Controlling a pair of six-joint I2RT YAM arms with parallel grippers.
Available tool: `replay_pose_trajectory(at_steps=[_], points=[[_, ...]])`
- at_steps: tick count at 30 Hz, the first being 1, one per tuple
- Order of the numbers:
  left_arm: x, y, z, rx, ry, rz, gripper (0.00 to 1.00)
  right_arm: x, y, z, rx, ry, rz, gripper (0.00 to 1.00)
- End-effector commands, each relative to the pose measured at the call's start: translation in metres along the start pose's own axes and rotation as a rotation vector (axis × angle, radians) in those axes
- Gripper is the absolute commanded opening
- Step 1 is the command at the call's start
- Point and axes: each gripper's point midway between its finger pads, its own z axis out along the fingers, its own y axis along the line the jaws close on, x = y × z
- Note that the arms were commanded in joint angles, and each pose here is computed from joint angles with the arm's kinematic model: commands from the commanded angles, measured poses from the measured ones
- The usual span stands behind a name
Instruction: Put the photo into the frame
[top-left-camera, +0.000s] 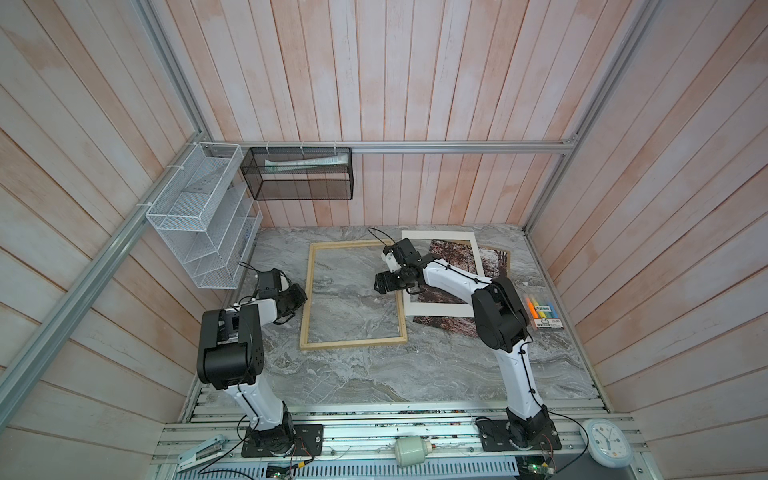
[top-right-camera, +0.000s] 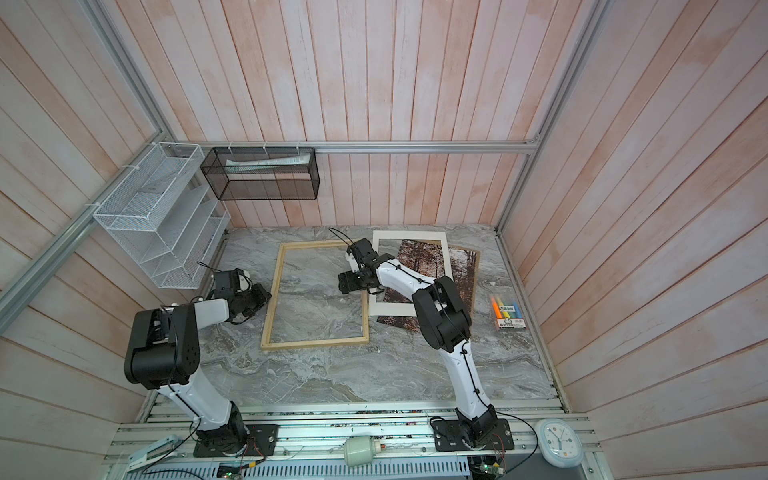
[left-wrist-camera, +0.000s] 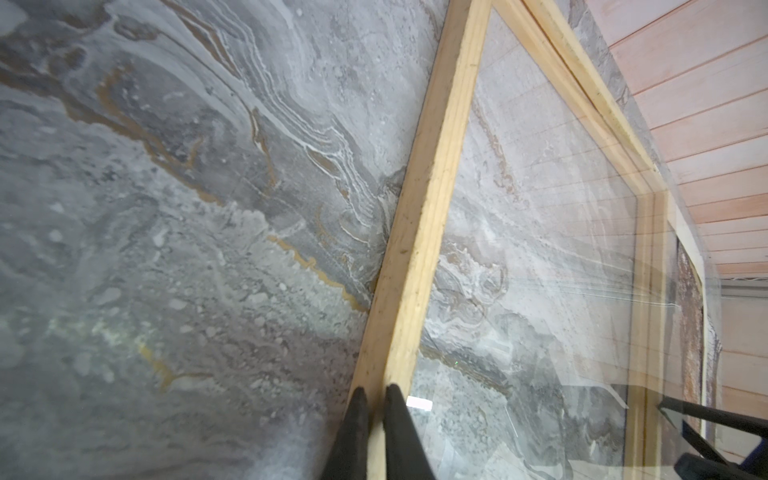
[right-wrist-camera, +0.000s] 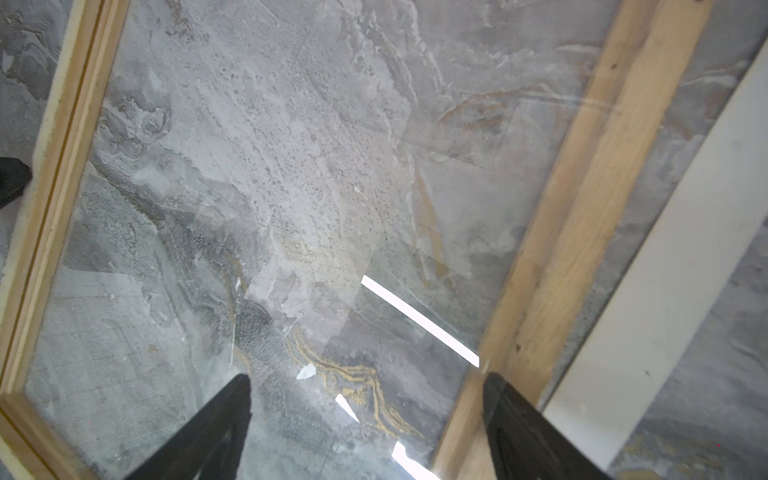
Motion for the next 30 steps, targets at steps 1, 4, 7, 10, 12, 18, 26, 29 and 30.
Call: replay_pose_trajectory(at_steps=[1, 4, 7, 10, 12, 18, 26, 29, 30], points=[[0.03, 0.011, 0.01, -0.03, 0.108, -0.021, 0.12, -0.009, 0.001, -0.019, 0.016, -0.032, -0.019, 0.88], [0.03, 0.011, 0.01, -0.031, 0.107, -0.022, 0.11, -0.009, 0.001, -0.019, 0.015, -0.033, -0.021, 0.88], [0.03, 0.011, 0.01, -0.03, 0.107, -0.021, 0.12, -0.007, 0.002, -0.019, 0.012, -0.029, -0.024, 0.88], [0.03, 0.011, 0.01, -0.03, 0.106, -0.022, 0.11, -0.008, 0.001, -0.019, 0.014, -0.031, -0.023, 0.88], [0.029, 0.011, 0.01, -0.029, 0.105, -0.022, 0.11, -0.009, 0.001, -0.02, 0.017, -0.035, -0.024, 0.88], [0.027, 0.008, 0.008, -0.022, 0.098, -0.02, 0.11, -0.01, 0.002, -0.022, 0.01, -0.036, -0.029, 0.88], [0.018, 0.001, -0.002, -0.021, 0.066, -0.01, 0.24, -0.014, 0.003, -0.03, 0.018, -0.055, -0.041, 0.88], [0.013, -0.002, -0.006, -0.021, 0.053, -0.006, 0.27, -0.014, 0.004, -0.032, 0.016, -0.056, -0.043, 0.88], [0.012, -0.002, -0.006, -0.023, 0.051, -0.005, 0.28, -0.014, 0.005, -0.033, 0.013, -0.059, -0.044, 0.88]])
